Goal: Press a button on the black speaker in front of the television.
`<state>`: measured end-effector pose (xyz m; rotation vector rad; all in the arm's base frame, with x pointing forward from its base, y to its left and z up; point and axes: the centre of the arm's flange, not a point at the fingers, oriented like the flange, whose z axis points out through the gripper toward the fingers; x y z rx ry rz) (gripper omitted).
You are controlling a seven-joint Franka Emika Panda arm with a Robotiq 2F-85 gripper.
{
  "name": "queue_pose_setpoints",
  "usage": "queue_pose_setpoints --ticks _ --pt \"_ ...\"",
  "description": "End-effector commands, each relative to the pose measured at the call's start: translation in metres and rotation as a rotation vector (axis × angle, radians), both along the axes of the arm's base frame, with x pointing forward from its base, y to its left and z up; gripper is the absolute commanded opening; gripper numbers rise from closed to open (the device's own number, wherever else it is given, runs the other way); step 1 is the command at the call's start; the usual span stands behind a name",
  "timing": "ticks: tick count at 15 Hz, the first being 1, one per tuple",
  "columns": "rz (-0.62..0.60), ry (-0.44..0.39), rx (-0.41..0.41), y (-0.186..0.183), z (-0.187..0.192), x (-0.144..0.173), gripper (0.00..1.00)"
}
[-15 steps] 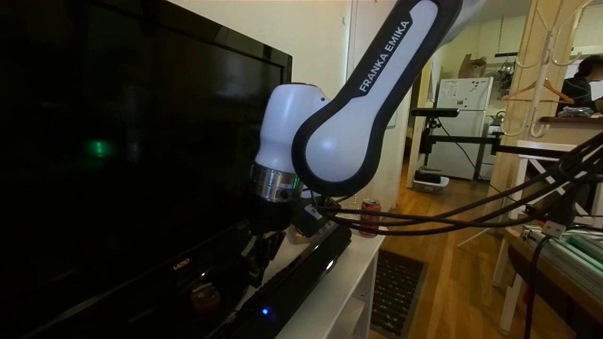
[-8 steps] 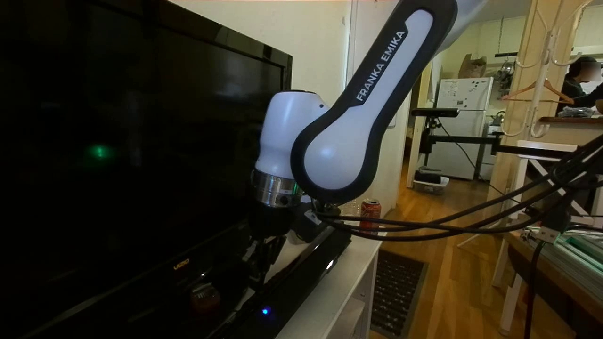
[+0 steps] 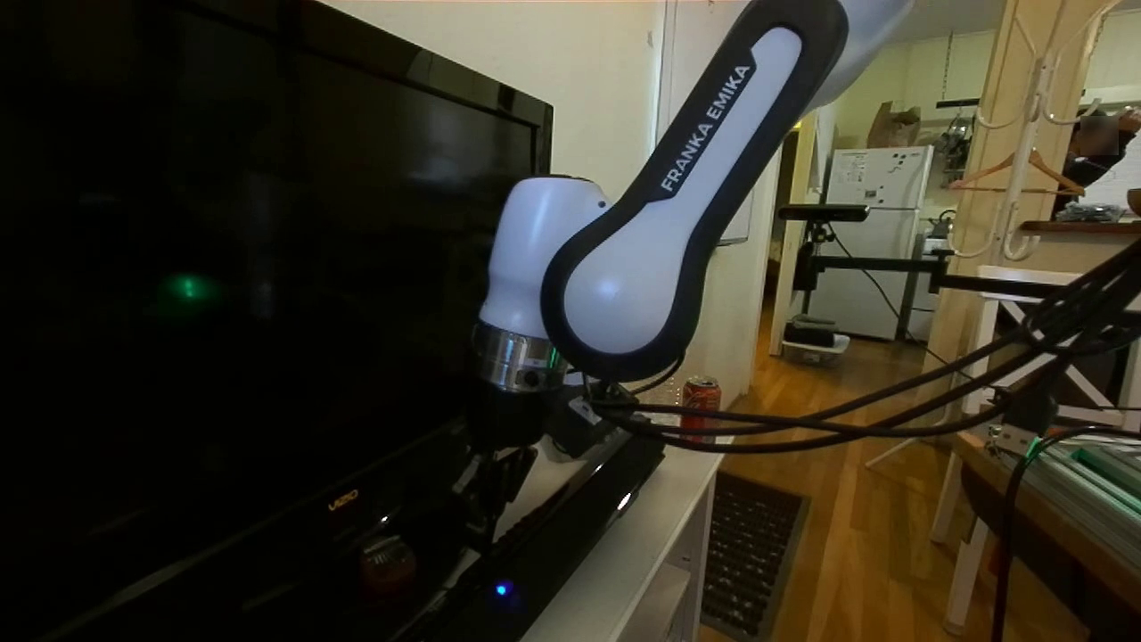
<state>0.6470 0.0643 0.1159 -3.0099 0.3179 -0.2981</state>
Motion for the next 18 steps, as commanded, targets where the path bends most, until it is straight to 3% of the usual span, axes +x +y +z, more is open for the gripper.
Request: queue_pose_setpoints --ticks 1,6,9,14,18 --pt "0.018 0.073 0.096 0.007 -0.029 0.003 0.0" --pt "0.063 0.192 0.2 -0.003 -0.043 0.006 0.0" --pt "0.066 0.231 0.208 -0.009 -0.041 0.011 0.0" --pt "0.058 0.129 0.088 -0.009 -0.004 0.019 0.0" --pt "0.051 0.087 0.044 -0.002 0.018 0.015 0.0"
